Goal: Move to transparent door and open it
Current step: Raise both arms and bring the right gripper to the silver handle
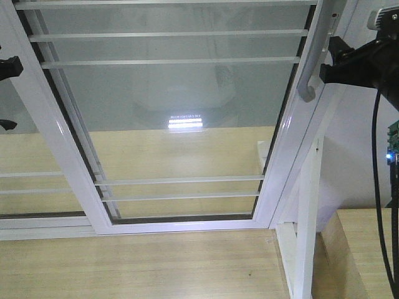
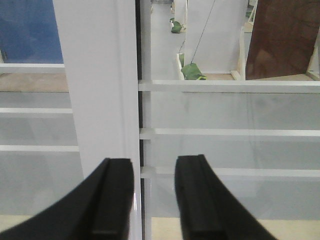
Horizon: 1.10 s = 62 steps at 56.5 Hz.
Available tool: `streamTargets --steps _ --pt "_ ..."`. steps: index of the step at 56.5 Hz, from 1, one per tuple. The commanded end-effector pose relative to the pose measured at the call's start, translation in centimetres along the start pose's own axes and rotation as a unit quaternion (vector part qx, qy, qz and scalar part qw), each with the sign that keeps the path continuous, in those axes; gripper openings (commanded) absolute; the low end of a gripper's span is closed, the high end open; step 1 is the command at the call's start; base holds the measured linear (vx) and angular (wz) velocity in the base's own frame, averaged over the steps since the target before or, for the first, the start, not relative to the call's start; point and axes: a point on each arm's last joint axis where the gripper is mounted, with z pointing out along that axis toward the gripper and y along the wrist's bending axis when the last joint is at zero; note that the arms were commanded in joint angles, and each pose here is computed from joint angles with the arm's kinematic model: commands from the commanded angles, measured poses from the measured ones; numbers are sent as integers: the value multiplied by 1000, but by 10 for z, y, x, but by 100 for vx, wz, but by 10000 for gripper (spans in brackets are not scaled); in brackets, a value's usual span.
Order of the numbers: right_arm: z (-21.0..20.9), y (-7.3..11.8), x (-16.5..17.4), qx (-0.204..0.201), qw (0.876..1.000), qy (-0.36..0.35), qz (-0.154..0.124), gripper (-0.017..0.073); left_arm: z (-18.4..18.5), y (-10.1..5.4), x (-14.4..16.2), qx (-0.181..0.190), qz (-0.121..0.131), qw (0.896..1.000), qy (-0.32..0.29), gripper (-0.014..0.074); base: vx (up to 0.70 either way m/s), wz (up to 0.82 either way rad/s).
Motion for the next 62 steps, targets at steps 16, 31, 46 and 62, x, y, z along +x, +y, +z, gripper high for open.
streamTargets --steps 16,31,46,62 --pt "12 -8 -18 47 994 -103 -8 694 -3 2 -27 -12 -4 996 -86 619 0 0" --pt "40 -6 5 68 991 -115 -12 619 -3 2 -25 -10 -4 997 -75 586 0 0" --pt "72 -2 21 66 992 -109 18 578 -3 2 -25 -10 -4 997 -75 586 0 0" --pt "106 0 18 68 990 -119 20 578 -3 2 -25 -10 -4 997 -75 586 0 0"
